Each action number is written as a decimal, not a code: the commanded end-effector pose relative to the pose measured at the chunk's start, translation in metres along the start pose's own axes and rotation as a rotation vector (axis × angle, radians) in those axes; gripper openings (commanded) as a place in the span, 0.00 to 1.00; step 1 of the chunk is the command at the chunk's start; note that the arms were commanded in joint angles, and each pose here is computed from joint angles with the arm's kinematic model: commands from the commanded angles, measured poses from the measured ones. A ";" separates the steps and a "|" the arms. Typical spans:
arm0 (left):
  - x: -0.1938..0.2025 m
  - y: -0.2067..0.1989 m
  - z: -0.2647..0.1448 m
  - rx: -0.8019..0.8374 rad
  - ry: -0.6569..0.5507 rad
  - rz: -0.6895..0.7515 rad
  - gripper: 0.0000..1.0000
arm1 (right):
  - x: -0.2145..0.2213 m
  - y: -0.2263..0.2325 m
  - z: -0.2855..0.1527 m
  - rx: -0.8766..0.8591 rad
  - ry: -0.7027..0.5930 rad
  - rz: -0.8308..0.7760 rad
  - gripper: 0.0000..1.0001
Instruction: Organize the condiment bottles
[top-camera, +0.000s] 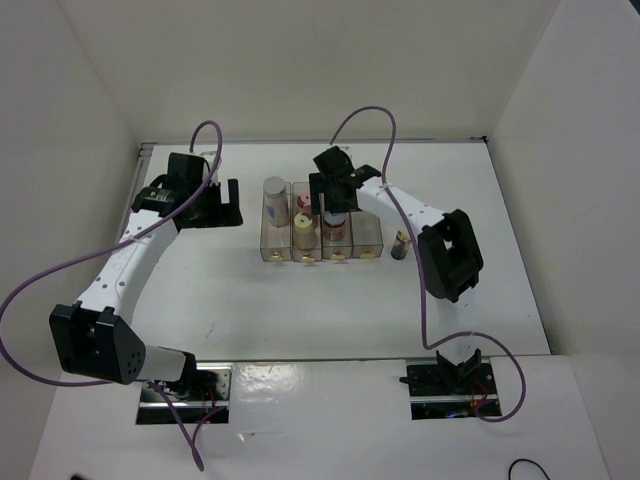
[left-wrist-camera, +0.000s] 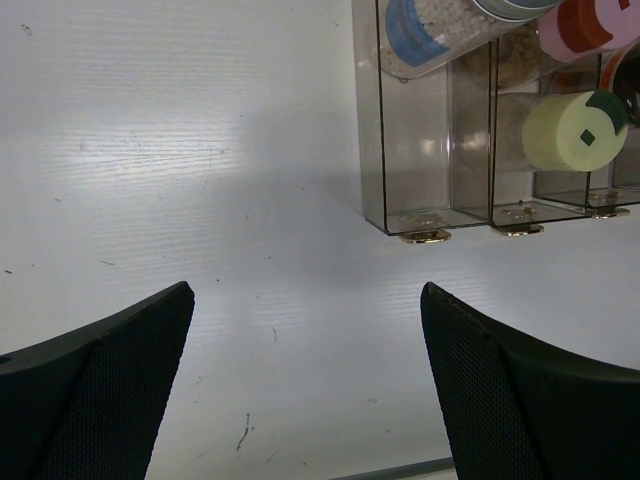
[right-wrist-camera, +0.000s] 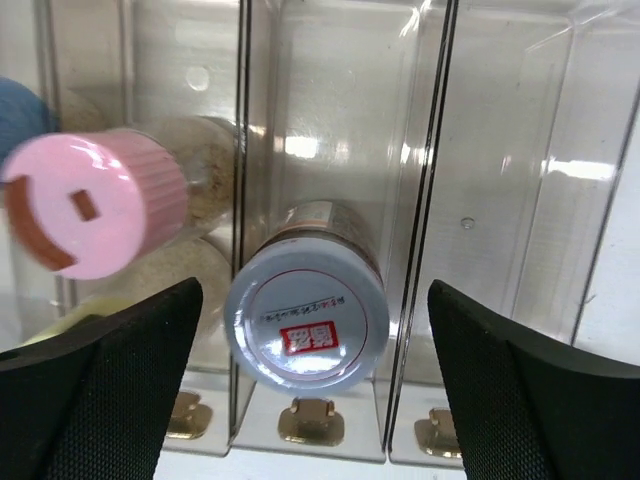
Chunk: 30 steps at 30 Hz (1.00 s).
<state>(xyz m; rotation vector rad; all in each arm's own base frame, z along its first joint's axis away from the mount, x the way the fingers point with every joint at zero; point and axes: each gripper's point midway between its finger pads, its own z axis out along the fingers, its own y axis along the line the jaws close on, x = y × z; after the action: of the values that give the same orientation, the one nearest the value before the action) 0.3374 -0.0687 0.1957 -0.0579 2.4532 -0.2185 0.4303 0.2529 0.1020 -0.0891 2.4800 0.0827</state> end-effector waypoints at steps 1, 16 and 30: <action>-0.006 -0.004 -0.010 0.032 -0.040 0.008 1.00 | -0.064 0.001 -0.060 -0.044 -0.161 0.043 0.99; 0.001 -0.010 -0.019 0.075 -0.065 0.012 1.00 | -0.087 -0.102 -0.207 0.086 -0.389 0.190 0.99; 0.005 -0.014 -0.019 0.103 -0.060 0.004 1.00 | 0.008 -0.151 -0.165 0.141 -0.256 0.329 0.99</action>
<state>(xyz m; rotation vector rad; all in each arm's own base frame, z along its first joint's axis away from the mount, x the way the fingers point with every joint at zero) 0.3174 -0.0778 0.2000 -0.0258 2.4324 -0.3057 0.3336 0.0886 0.2321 0.3296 2.2097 0.0450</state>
